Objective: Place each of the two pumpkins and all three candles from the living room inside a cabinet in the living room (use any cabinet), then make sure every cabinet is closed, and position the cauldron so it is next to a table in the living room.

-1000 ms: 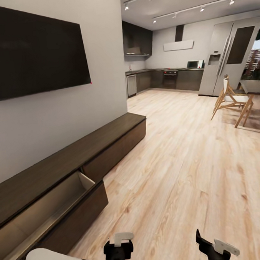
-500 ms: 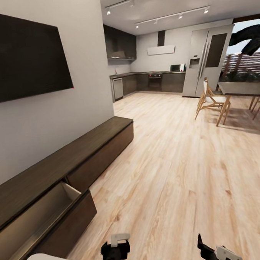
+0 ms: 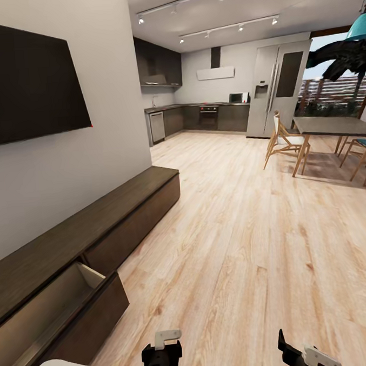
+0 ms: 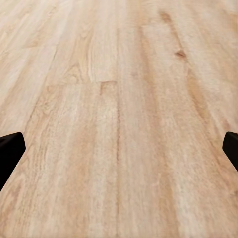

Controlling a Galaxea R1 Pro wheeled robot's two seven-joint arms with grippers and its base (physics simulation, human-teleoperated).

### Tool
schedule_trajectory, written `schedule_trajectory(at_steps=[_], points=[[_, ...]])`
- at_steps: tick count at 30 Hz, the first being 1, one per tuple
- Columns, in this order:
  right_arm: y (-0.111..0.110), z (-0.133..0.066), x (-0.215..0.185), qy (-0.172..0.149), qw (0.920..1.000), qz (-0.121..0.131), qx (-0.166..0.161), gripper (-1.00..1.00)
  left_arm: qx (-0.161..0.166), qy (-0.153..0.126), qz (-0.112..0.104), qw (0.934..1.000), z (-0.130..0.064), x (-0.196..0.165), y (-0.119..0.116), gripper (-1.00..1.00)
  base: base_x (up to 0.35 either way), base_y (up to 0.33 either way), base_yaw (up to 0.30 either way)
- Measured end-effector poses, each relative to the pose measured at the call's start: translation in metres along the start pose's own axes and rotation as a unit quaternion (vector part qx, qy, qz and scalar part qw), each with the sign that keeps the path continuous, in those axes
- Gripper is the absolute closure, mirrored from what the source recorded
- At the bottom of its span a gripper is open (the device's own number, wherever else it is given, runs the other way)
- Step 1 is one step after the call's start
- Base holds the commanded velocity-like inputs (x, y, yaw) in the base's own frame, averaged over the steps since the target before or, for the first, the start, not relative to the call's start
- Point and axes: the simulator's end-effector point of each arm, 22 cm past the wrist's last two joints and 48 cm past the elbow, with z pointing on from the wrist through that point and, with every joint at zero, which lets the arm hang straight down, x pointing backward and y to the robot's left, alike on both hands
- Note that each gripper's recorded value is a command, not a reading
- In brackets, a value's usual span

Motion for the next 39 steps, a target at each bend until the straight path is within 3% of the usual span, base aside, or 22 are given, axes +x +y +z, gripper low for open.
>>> schedule_trajectory(at_steps=[11, 19, 24, 27, 28, 30, 31, 34, 37, 39], points=[[0.003, 0.0, -0.002, -0.003, 1.0, 0.0, -0.003, -1.0, -0.005, -0.005, -0.001, 1.0, 0.0, -0.004, 0.003, -1.0, 0.0, 0.0, -0.134], [-0.003, -0.009, 0.01, 0.003, 1.0, -0.005, -0.002, -1.0, -0.047, -0.023, 0.004, 0.9986, 0.012, -0.017, 0.04, -1.0, 0.0, 0.0, -0.202], [-0.003, -0.043, 0.024, -0.046, 0.9978, -0.033, -0.033, -1.0, -0.098, 0.02, -0.011, 0.9949, 0.01, 0.031, 0.08, -1.0, 0.0, 0.0, -0.215], [-0.003, -0.054, 0.031, -0.048, 0.9972, -0.041, -0.041, -1.0, -0.105, 0.037, -0.013, 0.9937, 0.006, 0.056, 0.09, -1.0, 0.0, 0.0, -0.223], [0.001, -0.059, 0.036, -0.045, 0.9963, -0.048, -0.055, -1.0, -0.09, 0.053, -0.016, 0.9944, 0.002, 0.085, 0.099, -1.0, 0.0, 0.0, -0.235], [0.005, -0.061, 0.037, -0.045, 0.9954, -0.052, -0.067, -1.0, -0.071, 0.057, -0.018, 0.9957, 0.003, 0.096, 0.106, -1.0, 0.0, 0.0, -0.241], [0.011, -0.062, 0.038, -0.044, 0.9941, -0.055, -0.082, -1.0, -0.036, 0.062, -0.04, 0.9966, 0.007, 0.101, 0.105, -1.0, 0.0, 0.0, -0.245], [0.013, -0.062, 0.039, -0.042, 0.9934, -0.057, -0.091, -1.0, -0.014, 0.059, -0.086, 0.9944, 0.013, 0.097, 0.114, -1.0, 0.0, 0.0, -0.248], [0.011, -0.061, 0.039, -0.038, 0.9934, -0.059, -0.091, -1.0, -0.008, 0.051, -0.108, 0.9928, 0.017, 0.091, 0.132, -1.0, 0.0, 0.0, -0.256], [0.004, -0.058, 0.037, -0.039, 0.9932, -0.064, -0.089, -1.0, 0.016, 0.046, -0.116, 0.992, 0.019, 0.086, 0.141, -1.0, 0.0, 0.0, -0.261]])
